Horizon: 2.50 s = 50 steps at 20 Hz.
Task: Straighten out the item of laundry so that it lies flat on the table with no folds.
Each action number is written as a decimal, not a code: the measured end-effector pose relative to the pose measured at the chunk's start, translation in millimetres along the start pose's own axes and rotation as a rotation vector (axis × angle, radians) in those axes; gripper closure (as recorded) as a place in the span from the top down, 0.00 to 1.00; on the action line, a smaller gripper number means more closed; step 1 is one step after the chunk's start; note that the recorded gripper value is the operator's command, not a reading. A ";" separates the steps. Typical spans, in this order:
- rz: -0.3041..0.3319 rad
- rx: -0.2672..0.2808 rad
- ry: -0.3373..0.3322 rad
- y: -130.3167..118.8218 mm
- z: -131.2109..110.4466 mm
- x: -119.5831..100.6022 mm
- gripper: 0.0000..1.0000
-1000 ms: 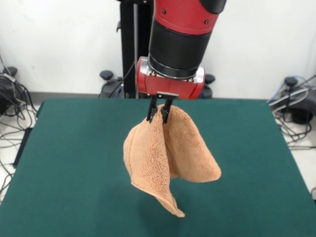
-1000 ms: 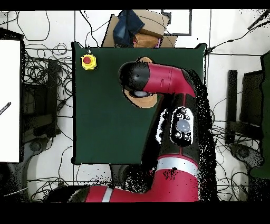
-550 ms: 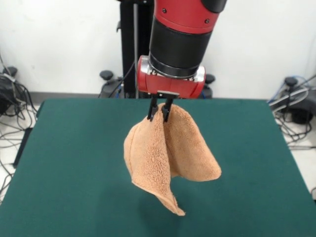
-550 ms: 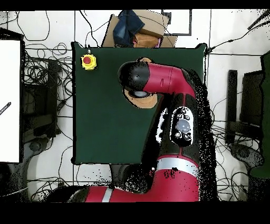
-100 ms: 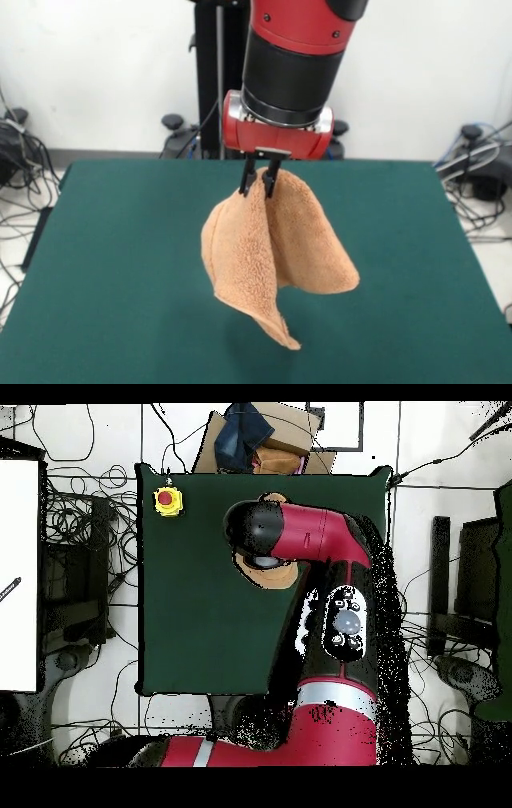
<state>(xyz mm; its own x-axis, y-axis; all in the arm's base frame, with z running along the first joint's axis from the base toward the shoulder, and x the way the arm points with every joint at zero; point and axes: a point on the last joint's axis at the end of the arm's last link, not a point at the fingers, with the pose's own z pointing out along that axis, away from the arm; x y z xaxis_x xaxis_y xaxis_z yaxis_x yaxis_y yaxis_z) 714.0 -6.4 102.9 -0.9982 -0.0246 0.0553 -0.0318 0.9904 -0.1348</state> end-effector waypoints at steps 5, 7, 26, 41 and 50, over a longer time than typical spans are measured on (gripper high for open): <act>0.000 0.000 -0.002 -0.2 -1.3 -0.4 1.00; 0.000 0.000 -0.004 -0.3 -2.5 -0.8 1.00; 0.001 0.001 -0.020 -0.8 -8.8 -3.6 1.00; -0.002 -0.011 -0.108 4.2 29.2 -13.5 1.00; -0.011 -0.019 -0.069 12.3 68.8 -2.4 1.00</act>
<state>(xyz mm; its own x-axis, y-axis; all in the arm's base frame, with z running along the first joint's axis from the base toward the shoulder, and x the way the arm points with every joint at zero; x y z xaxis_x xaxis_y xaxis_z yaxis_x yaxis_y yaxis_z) 712.4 -3.6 33.1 -0.9990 -0.0438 -0.0121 -0.0421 0.9924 -0.1160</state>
